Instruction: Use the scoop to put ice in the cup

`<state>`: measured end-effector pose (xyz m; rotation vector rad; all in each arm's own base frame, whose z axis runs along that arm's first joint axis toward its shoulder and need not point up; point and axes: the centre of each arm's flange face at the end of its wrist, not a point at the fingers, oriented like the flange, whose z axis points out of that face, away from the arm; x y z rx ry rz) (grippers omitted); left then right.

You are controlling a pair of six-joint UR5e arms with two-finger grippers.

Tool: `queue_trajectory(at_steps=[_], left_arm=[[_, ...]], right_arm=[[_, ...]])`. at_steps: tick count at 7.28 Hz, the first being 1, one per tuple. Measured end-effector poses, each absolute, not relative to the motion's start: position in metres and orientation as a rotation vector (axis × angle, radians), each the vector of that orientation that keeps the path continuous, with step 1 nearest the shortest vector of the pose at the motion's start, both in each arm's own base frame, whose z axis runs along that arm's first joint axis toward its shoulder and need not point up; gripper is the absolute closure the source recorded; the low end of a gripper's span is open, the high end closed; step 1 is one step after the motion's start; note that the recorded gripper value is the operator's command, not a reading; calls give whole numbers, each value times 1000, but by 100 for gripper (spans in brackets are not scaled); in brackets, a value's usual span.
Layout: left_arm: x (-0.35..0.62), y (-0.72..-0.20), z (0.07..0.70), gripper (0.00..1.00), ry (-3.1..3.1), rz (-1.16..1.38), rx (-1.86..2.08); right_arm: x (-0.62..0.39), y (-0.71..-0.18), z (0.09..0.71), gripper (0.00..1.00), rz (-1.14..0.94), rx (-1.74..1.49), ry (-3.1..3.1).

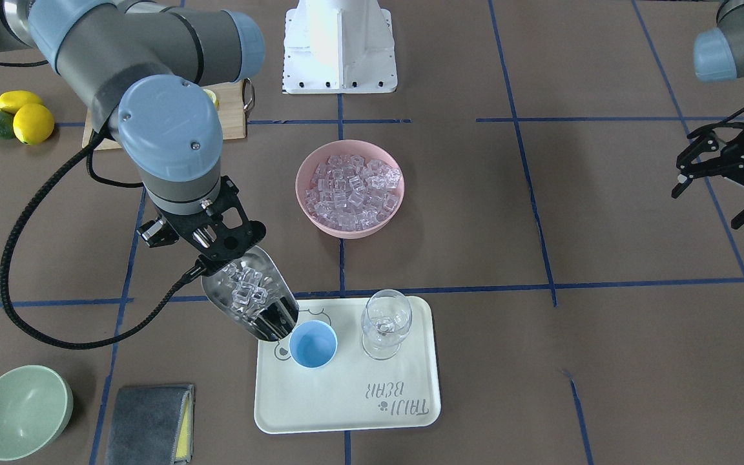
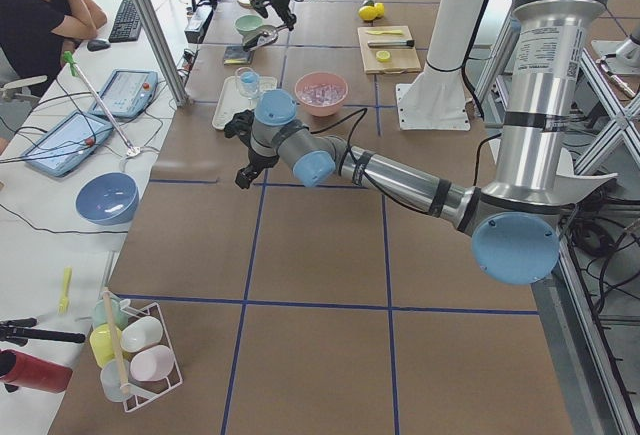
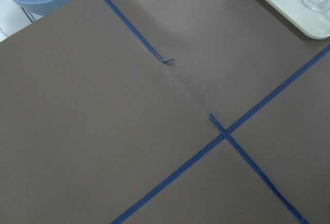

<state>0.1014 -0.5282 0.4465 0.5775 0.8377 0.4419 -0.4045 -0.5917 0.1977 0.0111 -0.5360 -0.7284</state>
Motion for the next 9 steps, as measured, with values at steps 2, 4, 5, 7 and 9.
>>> queue_trajectory(at_steps=[2, 4, 5, 7, 9], left_arm=[[87, -534, 452, 0, 824, 396, 528], [86, -536, 457, 0, 855, 392, 494], [87, -536, 461, 0, 869, 392, 481], [86, -537, 465, 0, 877, 389, 469], [86, -539, 471, 0, 878, 385, 457]], right_arm=[[-423, -602, 204, 100, -726, -34, -517], [-438, -615, 193, 100, -727, -60, -512], [-445, -616, 192, 100, -736, -69, -510], [-463, -614, 195, 100, -757, -98, -500], [-480, -621, 186, 100, -771, -141, -480]])
